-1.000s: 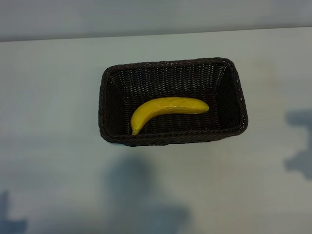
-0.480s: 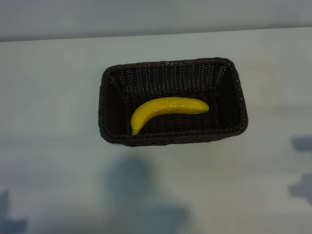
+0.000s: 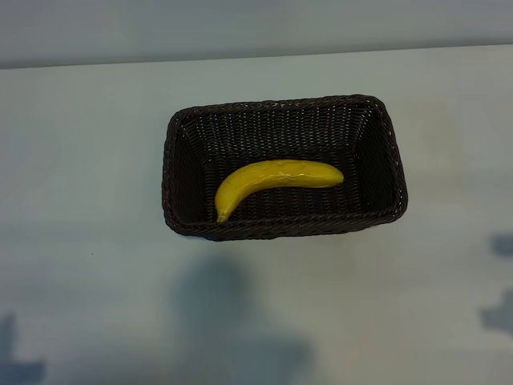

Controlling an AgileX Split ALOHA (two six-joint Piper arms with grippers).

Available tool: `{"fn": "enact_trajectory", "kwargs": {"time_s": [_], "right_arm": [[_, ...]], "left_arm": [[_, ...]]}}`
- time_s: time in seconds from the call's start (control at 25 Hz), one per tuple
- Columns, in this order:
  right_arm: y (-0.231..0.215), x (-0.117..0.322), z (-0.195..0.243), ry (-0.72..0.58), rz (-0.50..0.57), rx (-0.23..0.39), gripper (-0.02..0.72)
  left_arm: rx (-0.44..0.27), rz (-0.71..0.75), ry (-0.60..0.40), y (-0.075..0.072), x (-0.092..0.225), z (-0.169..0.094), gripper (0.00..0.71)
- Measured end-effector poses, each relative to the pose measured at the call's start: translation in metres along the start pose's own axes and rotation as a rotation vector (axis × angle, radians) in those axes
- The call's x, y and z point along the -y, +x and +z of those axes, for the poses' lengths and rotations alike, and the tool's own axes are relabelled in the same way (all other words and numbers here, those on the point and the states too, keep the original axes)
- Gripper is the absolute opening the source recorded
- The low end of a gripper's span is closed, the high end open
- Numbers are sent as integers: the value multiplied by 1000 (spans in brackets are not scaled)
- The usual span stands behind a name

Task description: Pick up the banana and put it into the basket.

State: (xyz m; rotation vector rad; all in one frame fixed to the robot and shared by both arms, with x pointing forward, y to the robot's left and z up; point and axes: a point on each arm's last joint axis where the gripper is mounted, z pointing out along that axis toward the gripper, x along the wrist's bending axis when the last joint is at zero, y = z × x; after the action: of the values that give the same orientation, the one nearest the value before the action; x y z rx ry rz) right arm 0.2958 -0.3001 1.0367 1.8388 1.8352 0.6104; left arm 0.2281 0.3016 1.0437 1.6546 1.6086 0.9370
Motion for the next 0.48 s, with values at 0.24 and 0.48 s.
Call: {"fn": "enact_trajectory", "kwargs": {"time_s": [0.24,0.48], "right_arm": [[-1,17,-23,-188,41,46,588],[2,37,-43,-380,36,57,588]], "left_arm": [[0,0,0,0,0,0,496],[0,0,0,0,0,0,496]]}}
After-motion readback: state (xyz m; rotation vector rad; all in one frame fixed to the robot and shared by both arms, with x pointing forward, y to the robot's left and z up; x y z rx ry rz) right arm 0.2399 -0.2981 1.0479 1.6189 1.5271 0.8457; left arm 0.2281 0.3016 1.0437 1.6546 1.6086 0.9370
